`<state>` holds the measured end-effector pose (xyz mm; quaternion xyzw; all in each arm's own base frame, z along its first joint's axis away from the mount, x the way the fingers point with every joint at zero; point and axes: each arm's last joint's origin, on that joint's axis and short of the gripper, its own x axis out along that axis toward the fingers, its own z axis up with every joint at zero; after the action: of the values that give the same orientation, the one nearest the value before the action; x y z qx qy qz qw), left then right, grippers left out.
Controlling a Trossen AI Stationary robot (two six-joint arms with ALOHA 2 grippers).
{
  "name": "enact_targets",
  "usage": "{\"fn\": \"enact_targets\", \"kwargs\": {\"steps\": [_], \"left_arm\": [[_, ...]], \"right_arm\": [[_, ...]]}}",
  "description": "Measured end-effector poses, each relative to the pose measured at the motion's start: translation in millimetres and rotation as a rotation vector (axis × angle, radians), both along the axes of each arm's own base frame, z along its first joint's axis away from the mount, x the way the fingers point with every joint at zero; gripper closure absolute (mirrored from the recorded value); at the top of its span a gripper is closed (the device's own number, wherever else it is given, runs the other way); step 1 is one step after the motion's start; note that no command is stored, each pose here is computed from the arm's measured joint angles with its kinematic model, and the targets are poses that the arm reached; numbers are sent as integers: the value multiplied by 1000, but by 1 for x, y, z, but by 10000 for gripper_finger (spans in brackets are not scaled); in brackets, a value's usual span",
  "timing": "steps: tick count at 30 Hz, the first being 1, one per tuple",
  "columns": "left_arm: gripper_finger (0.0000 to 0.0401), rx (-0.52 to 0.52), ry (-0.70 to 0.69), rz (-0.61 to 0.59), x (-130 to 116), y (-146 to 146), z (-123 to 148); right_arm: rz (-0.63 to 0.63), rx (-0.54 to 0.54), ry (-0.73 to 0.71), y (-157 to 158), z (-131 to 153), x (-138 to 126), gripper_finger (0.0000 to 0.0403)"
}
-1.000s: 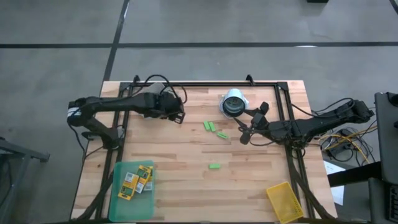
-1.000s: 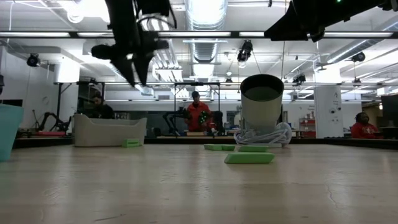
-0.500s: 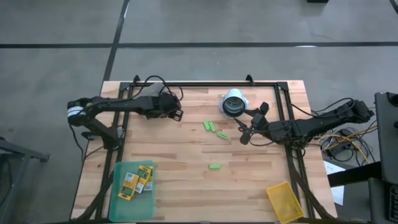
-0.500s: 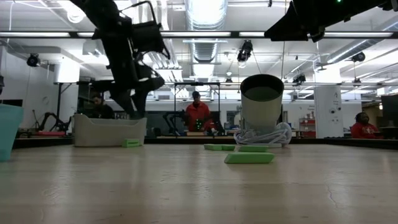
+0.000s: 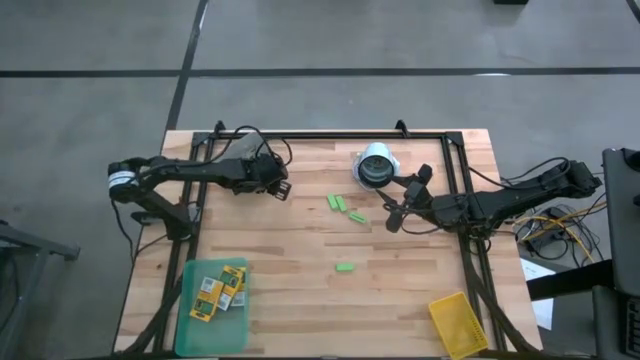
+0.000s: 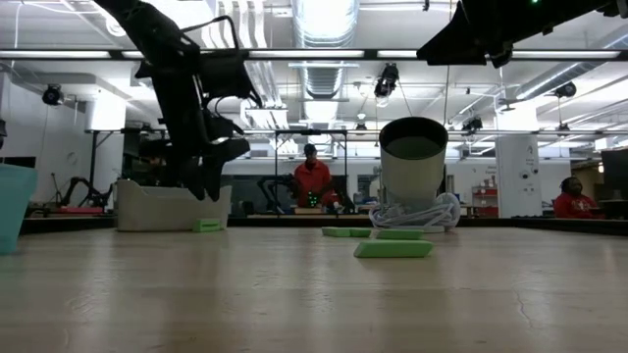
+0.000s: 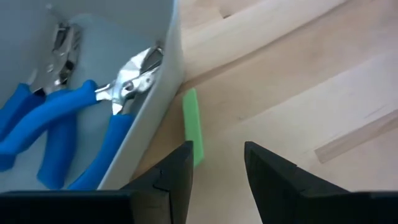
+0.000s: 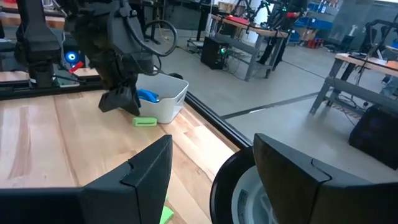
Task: Pick & Place School Supplies
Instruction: Put the green eraser into the yellow bin
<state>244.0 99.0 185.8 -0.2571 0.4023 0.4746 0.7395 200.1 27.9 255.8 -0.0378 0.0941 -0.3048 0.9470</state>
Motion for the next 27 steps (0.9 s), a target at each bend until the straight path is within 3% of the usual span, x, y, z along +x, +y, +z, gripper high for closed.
{"fn": "enact_targets", "kwargs": {"steps": [14,19,27], "left_arm": [[252,-7,59,-29,-10,1,-28],[252,-39,70,-34,-5,4,-43],[252,5,101,-28,2,8,-53]], "right_arm": [[0,4,-3,0,0,0,183],[0,4,-2,0,0,0,183],[0,4,-1,0,0,0,183]]}}
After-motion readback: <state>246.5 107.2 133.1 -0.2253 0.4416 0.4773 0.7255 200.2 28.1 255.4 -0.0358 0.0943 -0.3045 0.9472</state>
